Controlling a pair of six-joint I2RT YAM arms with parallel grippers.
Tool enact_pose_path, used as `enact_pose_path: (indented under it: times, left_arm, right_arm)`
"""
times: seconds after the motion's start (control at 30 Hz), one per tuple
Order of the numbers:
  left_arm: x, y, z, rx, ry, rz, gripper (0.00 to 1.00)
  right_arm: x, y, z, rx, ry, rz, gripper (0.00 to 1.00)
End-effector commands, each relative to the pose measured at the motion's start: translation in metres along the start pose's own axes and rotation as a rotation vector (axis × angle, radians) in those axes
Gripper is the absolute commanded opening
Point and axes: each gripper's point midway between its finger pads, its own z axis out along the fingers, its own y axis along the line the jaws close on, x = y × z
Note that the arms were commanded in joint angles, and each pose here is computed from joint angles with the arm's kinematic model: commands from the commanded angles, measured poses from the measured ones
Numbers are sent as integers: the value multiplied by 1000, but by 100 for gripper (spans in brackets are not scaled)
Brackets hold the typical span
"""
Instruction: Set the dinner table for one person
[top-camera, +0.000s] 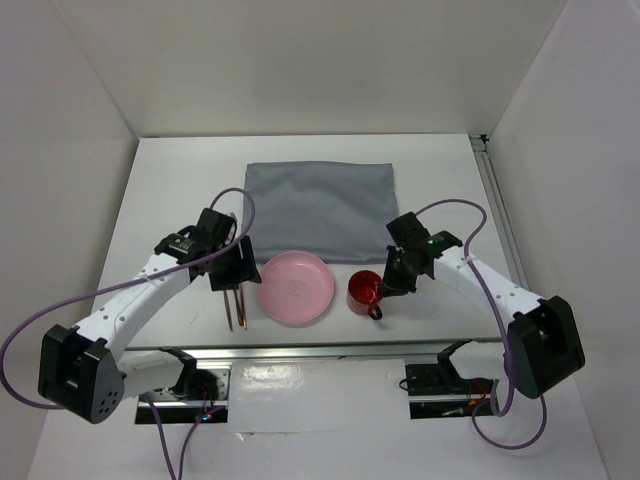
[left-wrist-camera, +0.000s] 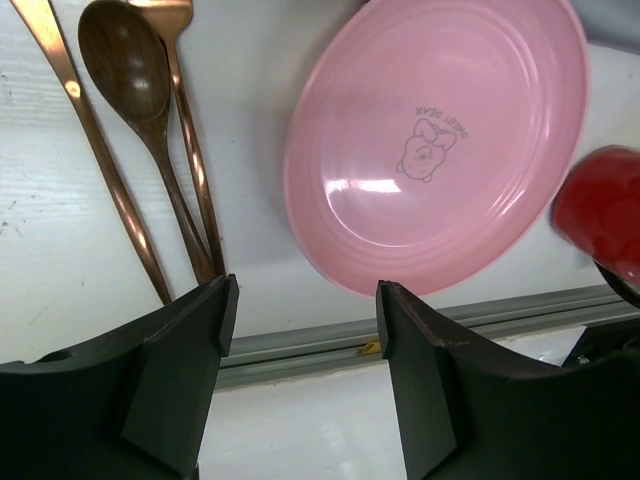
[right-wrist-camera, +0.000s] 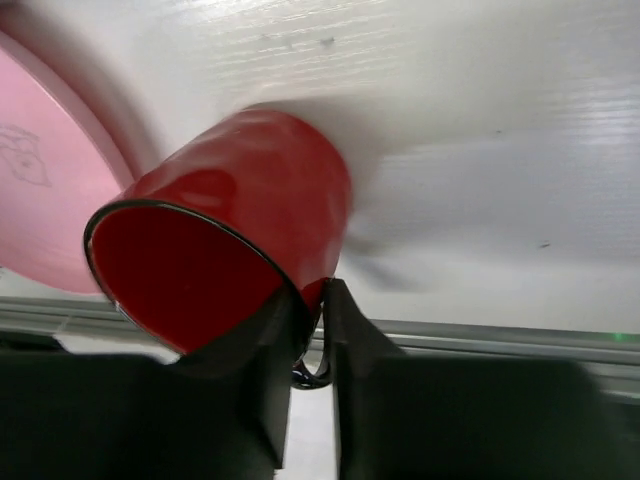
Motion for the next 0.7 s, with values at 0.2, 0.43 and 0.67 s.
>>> enact_pose_path:
  times: [0.2,0.43,0.67]
  left_arm:
    - [-32,-21,-18,33,-84,34,74]
    - [-39,-27,-28,46,-103,55,74]
    - [-42,-26,-32,30,-114,63,74]
  right_arm:
    - [-23,4,-19,51,-103,-1,0]
    - [-82,36,-78,73,-264,-59,0]
    - [-219,62,-91,101,-441,-20,0]
